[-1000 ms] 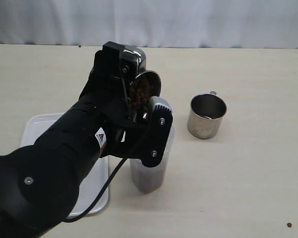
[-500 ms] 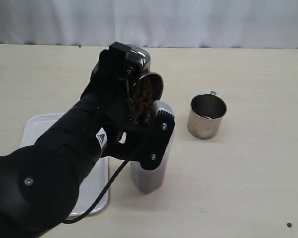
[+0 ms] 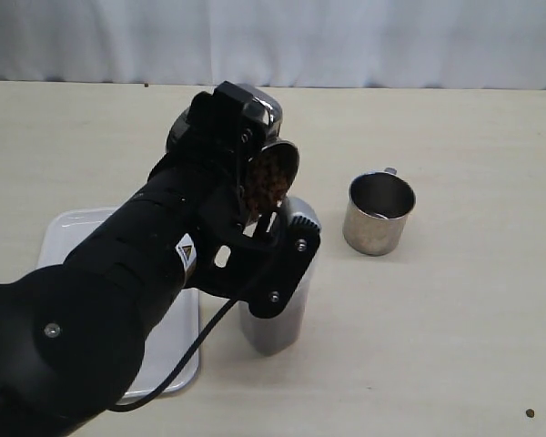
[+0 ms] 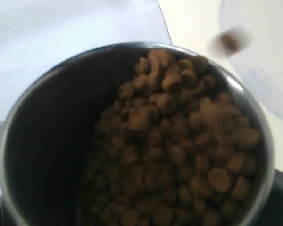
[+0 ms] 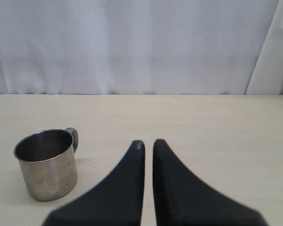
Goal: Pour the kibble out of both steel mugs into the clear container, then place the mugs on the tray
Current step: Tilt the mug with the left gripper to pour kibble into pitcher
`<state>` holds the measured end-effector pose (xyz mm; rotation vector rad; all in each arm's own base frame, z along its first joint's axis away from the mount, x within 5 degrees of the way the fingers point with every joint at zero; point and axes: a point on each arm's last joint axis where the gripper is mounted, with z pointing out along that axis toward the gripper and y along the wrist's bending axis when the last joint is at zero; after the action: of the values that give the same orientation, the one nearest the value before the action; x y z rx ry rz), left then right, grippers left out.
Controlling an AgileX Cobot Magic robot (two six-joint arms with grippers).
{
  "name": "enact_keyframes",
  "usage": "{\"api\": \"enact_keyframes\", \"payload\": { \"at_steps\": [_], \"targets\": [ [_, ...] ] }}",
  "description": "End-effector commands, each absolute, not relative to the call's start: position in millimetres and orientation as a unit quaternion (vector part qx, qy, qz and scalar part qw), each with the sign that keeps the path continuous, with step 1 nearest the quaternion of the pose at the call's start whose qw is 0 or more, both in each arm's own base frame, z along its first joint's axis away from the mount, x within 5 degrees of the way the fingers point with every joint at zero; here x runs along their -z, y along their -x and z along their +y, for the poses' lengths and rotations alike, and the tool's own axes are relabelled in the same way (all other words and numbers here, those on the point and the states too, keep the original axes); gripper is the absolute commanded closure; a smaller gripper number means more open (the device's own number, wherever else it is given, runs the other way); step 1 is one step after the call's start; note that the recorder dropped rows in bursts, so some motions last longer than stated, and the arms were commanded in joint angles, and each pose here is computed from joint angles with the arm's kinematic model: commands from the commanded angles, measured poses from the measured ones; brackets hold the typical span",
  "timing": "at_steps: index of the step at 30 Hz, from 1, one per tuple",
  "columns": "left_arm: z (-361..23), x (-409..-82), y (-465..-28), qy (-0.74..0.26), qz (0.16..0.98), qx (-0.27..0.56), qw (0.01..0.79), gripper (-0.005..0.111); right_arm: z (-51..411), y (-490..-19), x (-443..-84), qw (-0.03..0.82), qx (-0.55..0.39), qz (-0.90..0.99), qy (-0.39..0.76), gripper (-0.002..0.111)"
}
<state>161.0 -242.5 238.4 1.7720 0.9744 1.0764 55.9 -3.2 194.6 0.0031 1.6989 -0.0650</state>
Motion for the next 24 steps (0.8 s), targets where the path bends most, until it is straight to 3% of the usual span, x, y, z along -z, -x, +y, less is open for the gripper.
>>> {"api": "enact_keyframes", "payload": {
  "at_steps": [1, 24],
  "targets": [
    [-243.6, -245.4, -162.8, -0.705, 0.362, -0.451, 0.410, 0.107, -3.4, -55.7, -194.1, 0.661, 0.031, 0.749, -0.002, 0.103],
    [-247.3, -250.3, -163.6, -0.726, 0.314, -0.474, 0.387, 0.107, -3.4, -55.7, -194.1, 0.661, 0.031, 0.749, -0.002, 0.103]
  ]
}}
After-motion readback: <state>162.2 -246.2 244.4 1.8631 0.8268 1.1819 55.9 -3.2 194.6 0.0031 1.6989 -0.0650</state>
